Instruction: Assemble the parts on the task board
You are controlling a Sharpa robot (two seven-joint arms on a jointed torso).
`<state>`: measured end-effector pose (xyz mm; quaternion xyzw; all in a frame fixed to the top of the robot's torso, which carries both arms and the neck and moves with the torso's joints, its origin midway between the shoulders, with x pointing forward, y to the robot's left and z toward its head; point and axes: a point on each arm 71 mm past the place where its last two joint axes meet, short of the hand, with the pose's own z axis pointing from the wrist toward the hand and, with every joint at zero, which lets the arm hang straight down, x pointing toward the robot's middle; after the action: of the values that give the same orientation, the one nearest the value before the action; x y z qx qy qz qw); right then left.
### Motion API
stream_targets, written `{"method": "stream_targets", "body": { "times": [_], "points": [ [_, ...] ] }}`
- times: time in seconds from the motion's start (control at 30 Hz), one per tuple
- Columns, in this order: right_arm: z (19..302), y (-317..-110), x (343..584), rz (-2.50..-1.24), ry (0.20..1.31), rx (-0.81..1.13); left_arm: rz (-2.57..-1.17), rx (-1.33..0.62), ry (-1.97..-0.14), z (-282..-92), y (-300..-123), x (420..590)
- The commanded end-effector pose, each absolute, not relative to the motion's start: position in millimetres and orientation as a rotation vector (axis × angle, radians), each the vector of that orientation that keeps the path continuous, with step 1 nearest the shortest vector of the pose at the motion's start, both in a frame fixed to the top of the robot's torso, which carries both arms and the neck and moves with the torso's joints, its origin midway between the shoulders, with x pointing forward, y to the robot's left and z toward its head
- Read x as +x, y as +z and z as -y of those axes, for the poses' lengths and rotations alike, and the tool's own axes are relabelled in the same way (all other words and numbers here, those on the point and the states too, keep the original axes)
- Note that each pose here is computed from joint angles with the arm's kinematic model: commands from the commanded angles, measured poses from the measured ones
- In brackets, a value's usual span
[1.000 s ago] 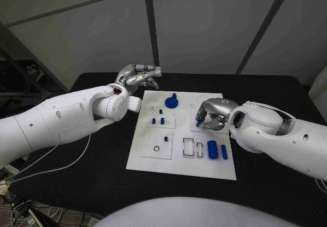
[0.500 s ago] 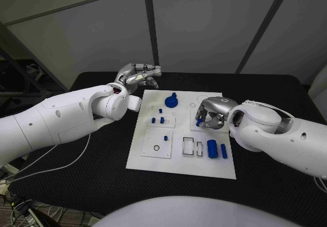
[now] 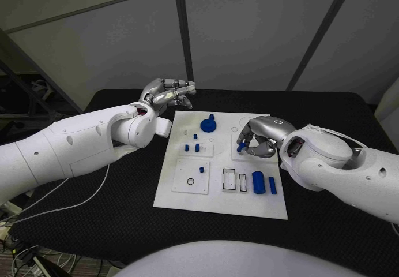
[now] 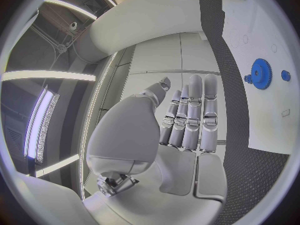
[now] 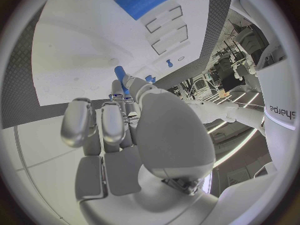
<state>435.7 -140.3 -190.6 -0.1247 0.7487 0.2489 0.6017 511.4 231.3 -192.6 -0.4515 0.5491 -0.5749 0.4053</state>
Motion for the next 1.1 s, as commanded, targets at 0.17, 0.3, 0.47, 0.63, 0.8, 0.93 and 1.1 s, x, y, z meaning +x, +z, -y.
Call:
{"method": "stream_targets", "body": {
  "times": [0.17, 0.3, 0.47, 0.63, 0.8, 0.93, 1.1],
  "points": [
    [130, -169, 423, -1.641, 0.689, -0.224, -1.393, -1.128, -1.471, -230.1, -191.4, 511.2],
    [115, -165, 416, -1.633, 0.753, -0.234, -1.394, -1.126, -1.472, -229.6, -191.4, 511.2],
    [90, -164, 409, -1.629, 0.833, -0.257, -1.397, -1.124, -1.477, -227.6, -191.3, 511.0],
    [66, -175, 399, -1.648, 0.907, -0.298, -1.398, -1.123, -1.481, -226.2, -191.3, 511.1],
    [46, -192, 388, -1.684, 0.962, -0.346, -1.400, -1.123, -1.483, -223.9, -191.4, 511.3],
    [37, -202, 384, -1.704, 0.985, -0.367, -1.404, -1.123, -1.487, -221.4, -191.5, 511.4],
    [31, -211, 381, -1.719, 0.995, -0.384, -1.406, -1.123, -1.491, -219.5, -191.7, 511.6]
  ]
}}
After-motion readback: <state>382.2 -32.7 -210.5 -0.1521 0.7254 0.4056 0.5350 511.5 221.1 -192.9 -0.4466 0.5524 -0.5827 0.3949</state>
